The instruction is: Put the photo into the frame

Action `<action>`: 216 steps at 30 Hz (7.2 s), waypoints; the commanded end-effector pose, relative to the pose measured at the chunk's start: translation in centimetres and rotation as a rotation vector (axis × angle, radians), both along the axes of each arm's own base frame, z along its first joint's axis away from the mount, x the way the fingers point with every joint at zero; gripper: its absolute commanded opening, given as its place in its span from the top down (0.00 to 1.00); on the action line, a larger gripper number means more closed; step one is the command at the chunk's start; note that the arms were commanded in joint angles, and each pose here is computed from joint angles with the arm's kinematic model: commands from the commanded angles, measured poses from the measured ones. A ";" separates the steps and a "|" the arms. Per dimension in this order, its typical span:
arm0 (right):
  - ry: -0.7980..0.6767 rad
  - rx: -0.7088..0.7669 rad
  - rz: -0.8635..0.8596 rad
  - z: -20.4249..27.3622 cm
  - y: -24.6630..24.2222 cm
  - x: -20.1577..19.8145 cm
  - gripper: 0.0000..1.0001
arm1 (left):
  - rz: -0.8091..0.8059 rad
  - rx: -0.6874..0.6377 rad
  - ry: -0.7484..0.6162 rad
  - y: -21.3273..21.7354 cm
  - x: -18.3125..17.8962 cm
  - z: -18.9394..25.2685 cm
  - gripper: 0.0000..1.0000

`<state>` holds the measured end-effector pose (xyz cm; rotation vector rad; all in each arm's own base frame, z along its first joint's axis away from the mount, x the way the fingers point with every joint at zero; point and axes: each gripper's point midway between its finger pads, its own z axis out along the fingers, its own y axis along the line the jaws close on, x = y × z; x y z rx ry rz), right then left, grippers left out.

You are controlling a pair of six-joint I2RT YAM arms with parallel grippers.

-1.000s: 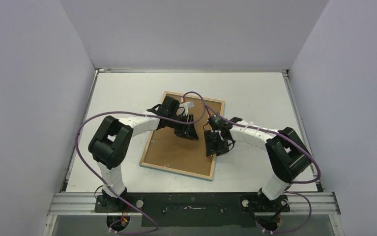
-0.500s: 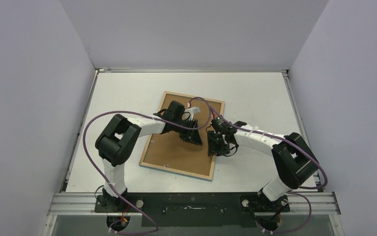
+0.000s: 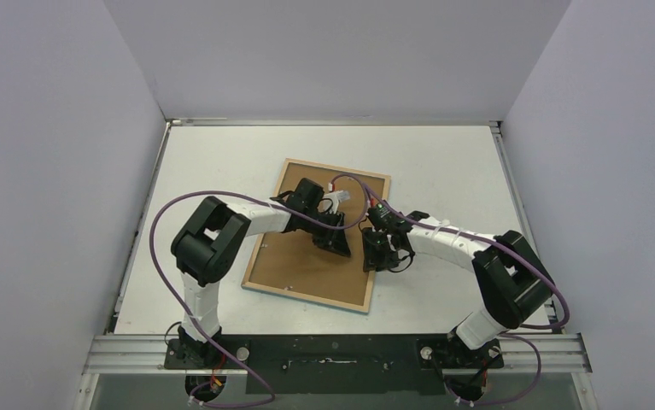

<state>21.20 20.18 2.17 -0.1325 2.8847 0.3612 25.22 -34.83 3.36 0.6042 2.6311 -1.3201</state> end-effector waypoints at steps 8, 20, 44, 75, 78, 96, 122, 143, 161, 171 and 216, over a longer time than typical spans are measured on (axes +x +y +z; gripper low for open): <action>0.002 -0.072 0.035 -1.7 -0.8 0.4 0.61 | -0.024 0.124 0.023 1.1 -0.7 -3.0 0.74; -0.001 -0.090 0.088 -1.9 -1.0 0.3 0.74 | -0.030 0.131 0.027 1.2 -0.8 -3.1 0.74; -0.066 0.037 -0.049 1.8 1.1 2.7 0.48 | 0.021 -0.073 -0.055 -0.3 1.9 4.8 0.60; -0.257 -0.091 -0.331 2.4 -3.7 19.4 0.41 | 0.245 -0.078 0.026 -3.3 11.0 2.8 0.67; -0.258 -0.115 -0.320 2.0 -3.9 19.8 0.42 | 0.248 -0.034 0.049 -2.7 10.6 1.5 0.68; -0.210 -0.107 -0.342 -0.7 -4.7 20.2 0.63 | 0.238 0.066 0.118 -1.3 8.8 -1.8 0.69; -0.134 0.007 -0.345 -2.0 -3.5 18.4 0.89 | 0.215 0.060 0.120 -1.8 8.6 -1.9 0.70; -0.027 -0.129 -0.440 -4.1 -5.9 17.2 0.61 | 0.183 -0.242 -0.060 -6.8 12.3 5.1 0.67; 0.088 -0.291 -0.491 -5.4 -7.1 13.3 0.85 | 0.393 -0.018 0.024 -5.8 15.3 -2.1 0.80; 0.081 -0.210 -0.423 -5.4 -5.3 13.5 1.00 | 0.394 0.002 0.053 -5.7 15.1 -2.9 0.80; -0.111 -0.024 -0.086 3.9 -0.2 2.2 0.44 | 0.074 -0.093 0.147 -3.2 3.4 6.1 0.74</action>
